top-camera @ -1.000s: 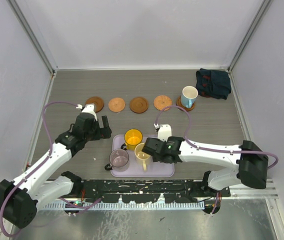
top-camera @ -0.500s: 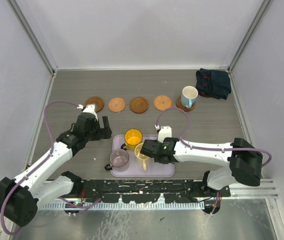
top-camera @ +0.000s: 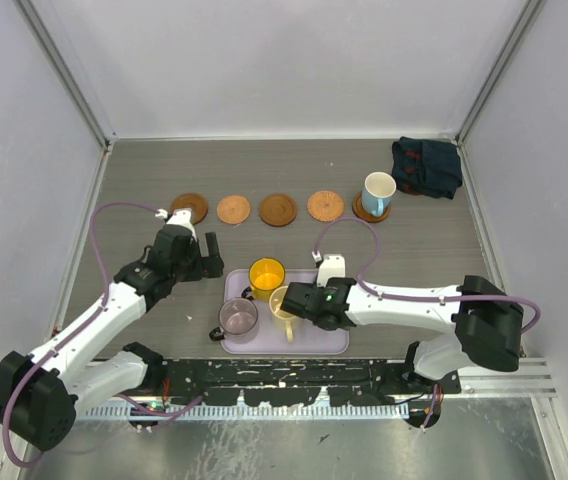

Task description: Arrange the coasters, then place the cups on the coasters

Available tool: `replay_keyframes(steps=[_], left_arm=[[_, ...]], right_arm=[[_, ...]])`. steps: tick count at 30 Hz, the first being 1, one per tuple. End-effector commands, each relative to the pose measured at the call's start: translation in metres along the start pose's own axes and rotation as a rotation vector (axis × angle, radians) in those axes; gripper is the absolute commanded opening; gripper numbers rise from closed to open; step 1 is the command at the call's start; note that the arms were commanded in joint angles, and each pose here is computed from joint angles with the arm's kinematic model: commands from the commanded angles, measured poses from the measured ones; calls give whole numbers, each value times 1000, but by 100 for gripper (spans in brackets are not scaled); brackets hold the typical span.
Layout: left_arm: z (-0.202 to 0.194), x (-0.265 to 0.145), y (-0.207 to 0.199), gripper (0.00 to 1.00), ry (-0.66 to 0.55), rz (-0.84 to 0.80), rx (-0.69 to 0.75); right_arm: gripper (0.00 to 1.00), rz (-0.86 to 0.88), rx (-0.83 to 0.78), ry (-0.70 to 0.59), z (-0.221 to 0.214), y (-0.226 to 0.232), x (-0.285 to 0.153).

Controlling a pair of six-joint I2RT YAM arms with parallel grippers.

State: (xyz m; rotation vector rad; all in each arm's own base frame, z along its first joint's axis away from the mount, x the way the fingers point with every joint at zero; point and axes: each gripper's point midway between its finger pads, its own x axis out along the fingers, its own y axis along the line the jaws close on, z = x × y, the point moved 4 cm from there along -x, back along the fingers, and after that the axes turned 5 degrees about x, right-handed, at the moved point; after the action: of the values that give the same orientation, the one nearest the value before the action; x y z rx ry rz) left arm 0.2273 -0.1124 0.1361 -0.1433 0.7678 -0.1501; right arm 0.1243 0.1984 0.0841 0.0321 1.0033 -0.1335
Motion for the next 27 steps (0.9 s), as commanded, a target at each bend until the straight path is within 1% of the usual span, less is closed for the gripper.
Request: replay_keyframes(steps=[1, 4, 5, 11, 19, 27], left_arm=[[11, 1, -6, 98, -48, -31, 4], [11, 1, -6, 98, -48, -31, 5], [12, 1, -6, 98, -48, -31, 5], [11, 0, -4, 98, -54, -23, 6], [15, -1, -4, 98, -76, -18, -1], [19, -2, -5, 98, -87, -15, -9]], right_arm=[[18, -17, 22, -36, 3, 0, 3], [4, -17, 20, -33, 3, 2, 3], [1, -17, 19, -33, 3, 2, 3], [1, -1, 5, -80, 14, 4, -2], [1, 40, -43, -234, 53, 13, -23], [1, 11, -87, -373, 88, 16, -38]])
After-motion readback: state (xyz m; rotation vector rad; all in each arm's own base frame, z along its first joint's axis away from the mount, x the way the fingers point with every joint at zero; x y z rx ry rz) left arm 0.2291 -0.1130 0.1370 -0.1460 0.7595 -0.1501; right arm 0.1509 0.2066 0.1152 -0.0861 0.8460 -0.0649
